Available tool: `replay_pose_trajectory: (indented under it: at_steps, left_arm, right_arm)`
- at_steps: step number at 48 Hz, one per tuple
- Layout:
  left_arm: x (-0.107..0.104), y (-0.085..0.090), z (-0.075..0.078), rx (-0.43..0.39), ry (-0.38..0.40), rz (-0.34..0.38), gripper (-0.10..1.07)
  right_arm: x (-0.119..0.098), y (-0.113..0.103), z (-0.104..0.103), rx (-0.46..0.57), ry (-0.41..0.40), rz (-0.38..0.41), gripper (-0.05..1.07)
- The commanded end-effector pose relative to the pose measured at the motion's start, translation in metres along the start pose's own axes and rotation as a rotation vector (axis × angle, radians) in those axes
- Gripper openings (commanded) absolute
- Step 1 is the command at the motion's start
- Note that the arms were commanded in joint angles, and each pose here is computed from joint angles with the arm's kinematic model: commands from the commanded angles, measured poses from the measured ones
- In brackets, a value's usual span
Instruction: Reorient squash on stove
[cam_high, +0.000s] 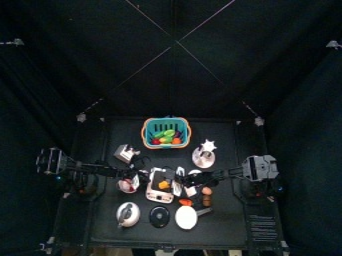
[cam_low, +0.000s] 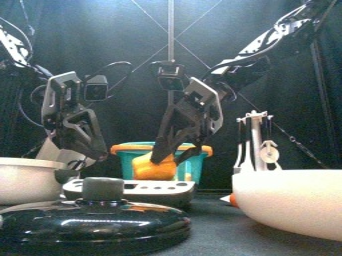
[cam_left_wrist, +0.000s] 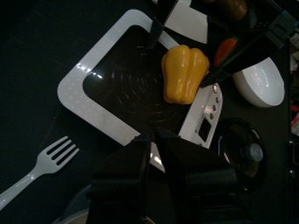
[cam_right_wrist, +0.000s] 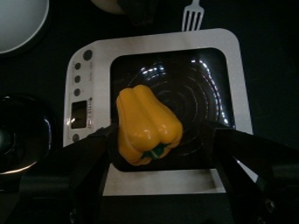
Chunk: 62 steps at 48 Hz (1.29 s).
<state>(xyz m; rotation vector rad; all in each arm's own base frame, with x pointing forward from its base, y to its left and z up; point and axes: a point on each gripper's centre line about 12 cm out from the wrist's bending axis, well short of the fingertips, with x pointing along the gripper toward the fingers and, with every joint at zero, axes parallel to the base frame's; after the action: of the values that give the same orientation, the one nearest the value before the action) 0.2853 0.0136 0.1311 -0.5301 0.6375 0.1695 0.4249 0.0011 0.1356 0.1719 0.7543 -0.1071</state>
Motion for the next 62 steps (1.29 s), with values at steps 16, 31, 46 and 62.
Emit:
replay_pose_trajectory:
  at_steps: [16,31,46,62]
  left_arm:
    - [-0.001,-0.003,0.006,0.001,-0.022,-0.011,0.58]
    - [-0.002,-0.002,0.006,0.003,-0.021,-0.01,0.58]
    - [-0.002,-0.001,0.005,0.004,-0.019,-0.007,0.58]
    - [-0.002,0.001,0.006,0.002,-0.02,-0.001,0.58]
  right_arm:
    - [-0.003,0.004,0.013,-0.013,-0.035,0.011,1.02]
    - [0.0,-0.002,0.021,-0.005,-0.049,0.0,1.02]
    - [0.006,-0.009,0.025,0.011,-0.05,-0.013,1.02]
    - [0.009,-0.019,0.03,0.031,-0.056,-0.036,1.01]
